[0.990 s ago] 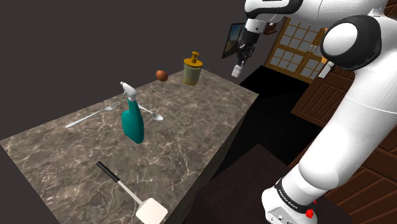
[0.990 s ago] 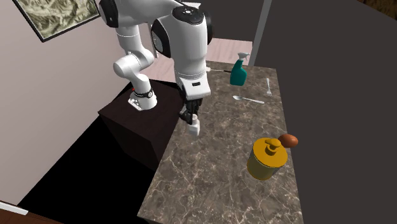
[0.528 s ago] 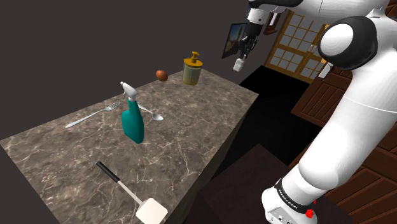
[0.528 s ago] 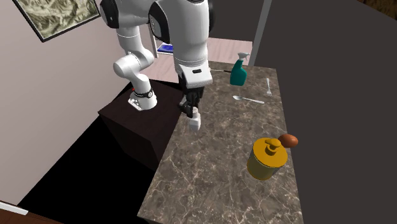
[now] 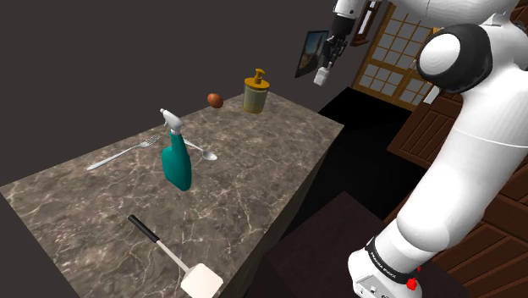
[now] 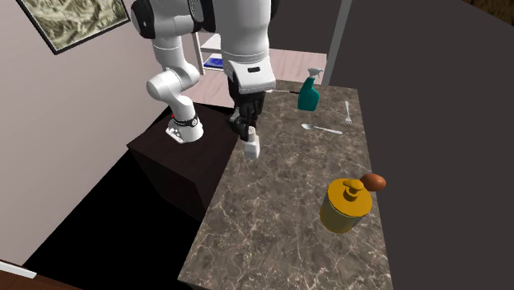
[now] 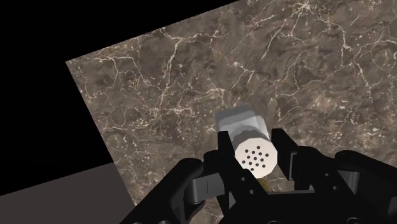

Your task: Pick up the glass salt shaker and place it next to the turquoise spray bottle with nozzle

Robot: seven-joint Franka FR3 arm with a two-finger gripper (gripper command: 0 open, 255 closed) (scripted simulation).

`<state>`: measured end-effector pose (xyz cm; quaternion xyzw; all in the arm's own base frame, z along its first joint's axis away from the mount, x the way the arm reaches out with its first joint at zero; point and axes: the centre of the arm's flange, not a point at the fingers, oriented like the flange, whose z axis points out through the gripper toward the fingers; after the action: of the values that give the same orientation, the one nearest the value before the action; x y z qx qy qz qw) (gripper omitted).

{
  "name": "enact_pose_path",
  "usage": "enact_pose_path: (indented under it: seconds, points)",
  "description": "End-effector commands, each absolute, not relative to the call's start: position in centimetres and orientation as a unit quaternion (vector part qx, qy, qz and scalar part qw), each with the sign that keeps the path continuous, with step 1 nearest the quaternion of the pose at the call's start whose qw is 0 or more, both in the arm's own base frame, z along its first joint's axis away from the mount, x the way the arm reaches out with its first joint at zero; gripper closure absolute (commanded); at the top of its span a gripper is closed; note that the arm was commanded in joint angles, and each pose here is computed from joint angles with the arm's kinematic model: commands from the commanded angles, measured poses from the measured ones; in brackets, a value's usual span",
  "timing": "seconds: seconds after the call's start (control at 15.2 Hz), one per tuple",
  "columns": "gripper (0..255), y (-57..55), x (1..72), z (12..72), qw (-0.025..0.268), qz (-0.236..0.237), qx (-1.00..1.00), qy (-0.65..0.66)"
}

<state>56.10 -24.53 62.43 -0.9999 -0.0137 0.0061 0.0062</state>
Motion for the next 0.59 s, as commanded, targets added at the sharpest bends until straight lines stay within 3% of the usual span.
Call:
enact_pose_path:
  seconds: [0.0, 0.53]
  points:
    - [255, -24.6, 56.1, 63.4, 0.006, 0.006, -1.0, -0.014]
    - [255, -24.6, 56.1, 67.6, 0.006, 0.006, -1.0, -0.014]
